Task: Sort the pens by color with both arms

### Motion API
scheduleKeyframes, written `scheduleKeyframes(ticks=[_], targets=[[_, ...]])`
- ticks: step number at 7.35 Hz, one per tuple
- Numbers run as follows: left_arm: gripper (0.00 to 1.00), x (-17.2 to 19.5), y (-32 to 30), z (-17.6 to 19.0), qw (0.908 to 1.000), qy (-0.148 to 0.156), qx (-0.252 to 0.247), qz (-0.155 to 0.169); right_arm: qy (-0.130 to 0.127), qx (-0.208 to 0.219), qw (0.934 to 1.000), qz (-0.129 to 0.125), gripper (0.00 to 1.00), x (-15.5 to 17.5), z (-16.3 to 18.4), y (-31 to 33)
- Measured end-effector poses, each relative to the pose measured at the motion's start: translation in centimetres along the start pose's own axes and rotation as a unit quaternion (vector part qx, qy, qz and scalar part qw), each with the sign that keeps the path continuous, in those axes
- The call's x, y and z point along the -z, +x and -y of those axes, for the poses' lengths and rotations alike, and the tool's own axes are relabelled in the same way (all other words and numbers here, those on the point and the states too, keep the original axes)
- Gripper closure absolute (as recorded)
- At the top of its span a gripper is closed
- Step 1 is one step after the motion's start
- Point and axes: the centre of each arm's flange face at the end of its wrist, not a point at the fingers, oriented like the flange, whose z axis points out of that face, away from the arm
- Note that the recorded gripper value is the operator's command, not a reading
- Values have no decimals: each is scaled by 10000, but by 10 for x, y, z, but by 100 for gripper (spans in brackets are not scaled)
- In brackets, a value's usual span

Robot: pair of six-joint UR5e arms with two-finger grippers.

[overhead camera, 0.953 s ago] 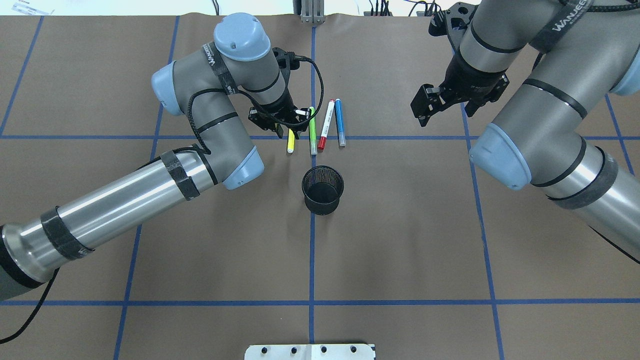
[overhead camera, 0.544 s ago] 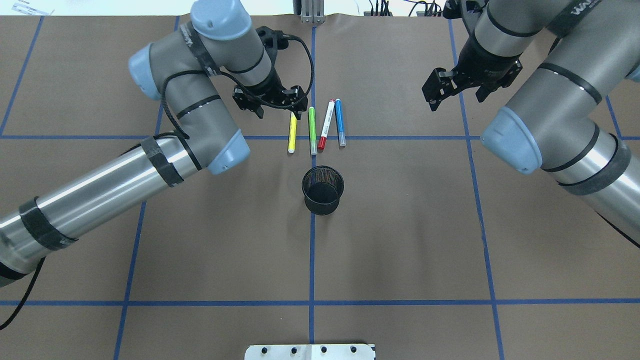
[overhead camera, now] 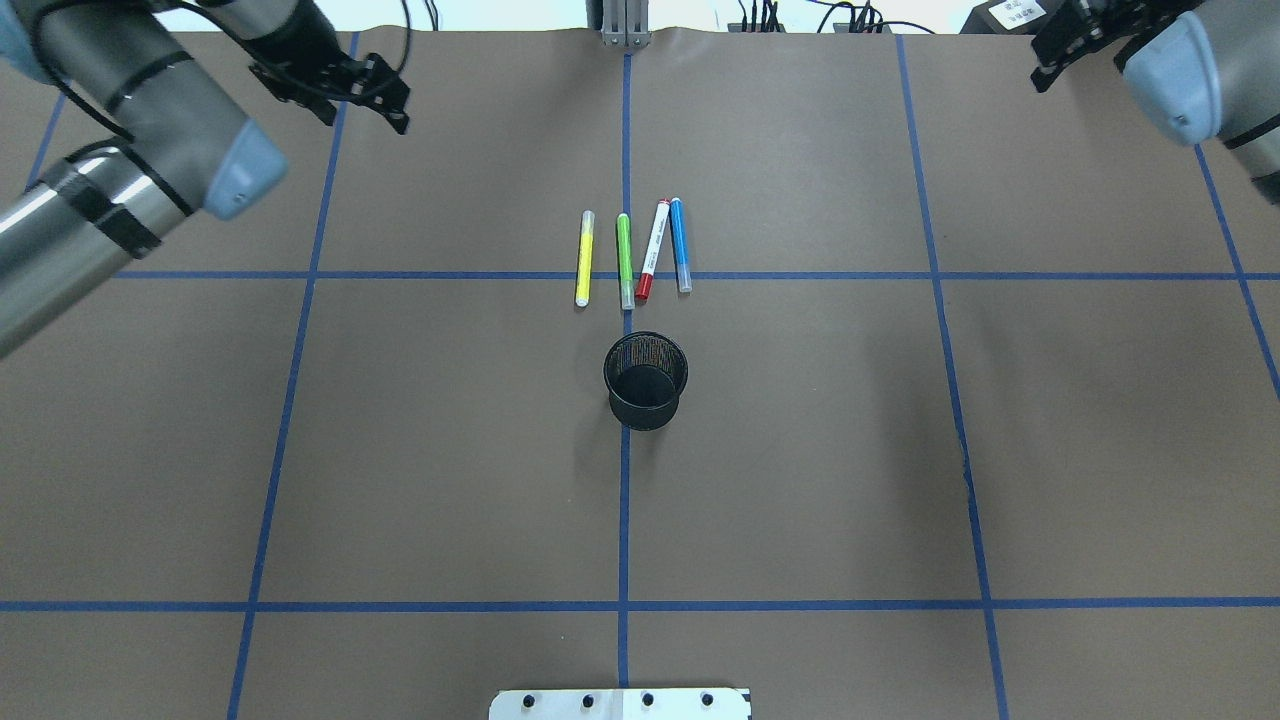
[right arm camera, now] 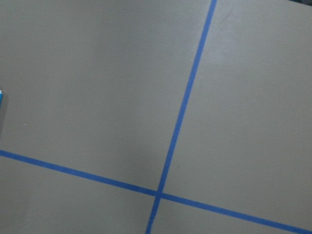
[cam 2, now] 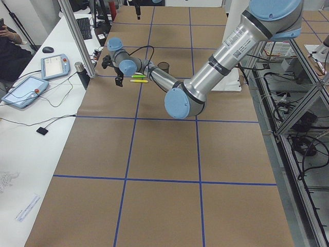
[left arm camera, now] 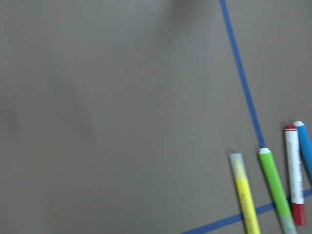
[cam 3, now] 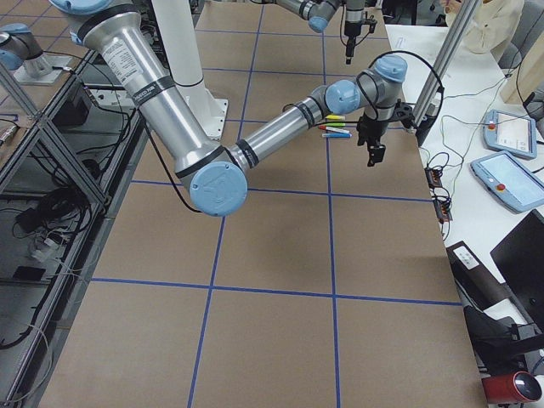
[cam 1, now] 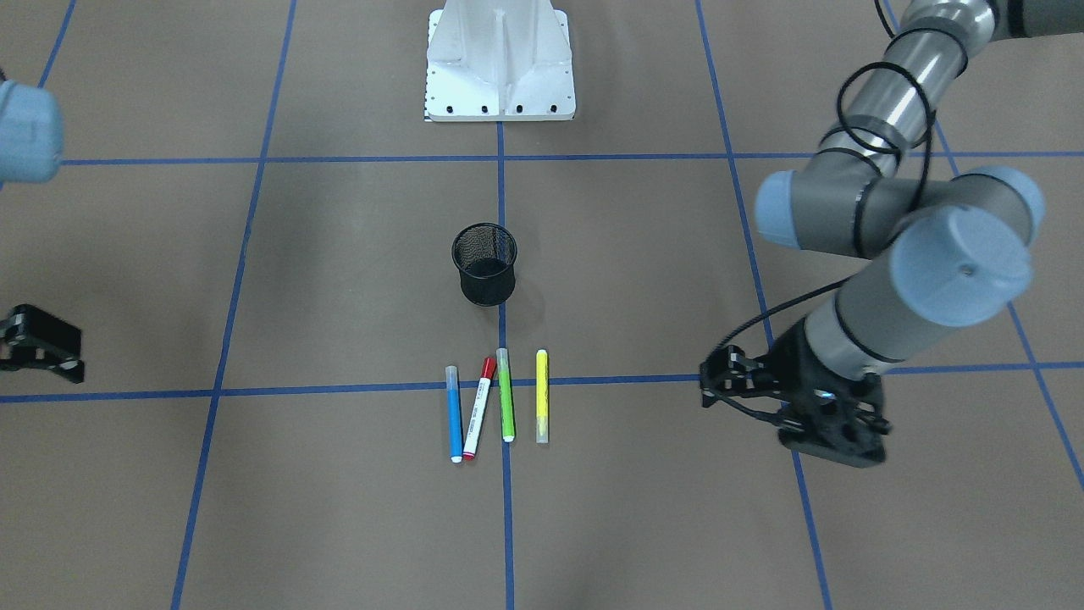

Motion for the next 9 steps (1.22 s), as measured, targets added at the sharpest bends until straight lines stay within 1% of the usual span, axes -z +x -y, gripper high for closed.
scheduleKeyframes(ticks=[1,2,4,5,7,9], targets=[[0,26,-69,-12,9999,47,-84,57,91,-68,9999,38,1,-4,-6,64],[0,51,-144,-39,9998,99,-128,132,159,-126,9998,31,1,-3,-20,122],[0,101,-278,-107,9988,231,-237,361,216,-371,9991,44,1,3,-61,203],[0,123,-325,-135,9982,297,-204,475,232,-524,9983,65,1,6,-84,234],[0,145,-381,-183,9975,357,51,604,213,-565,9981,71,1,4,-131,283],[0,154,-408,-218,9967,397,272,648,157,-696,9974,62,1,0,-159,309]])
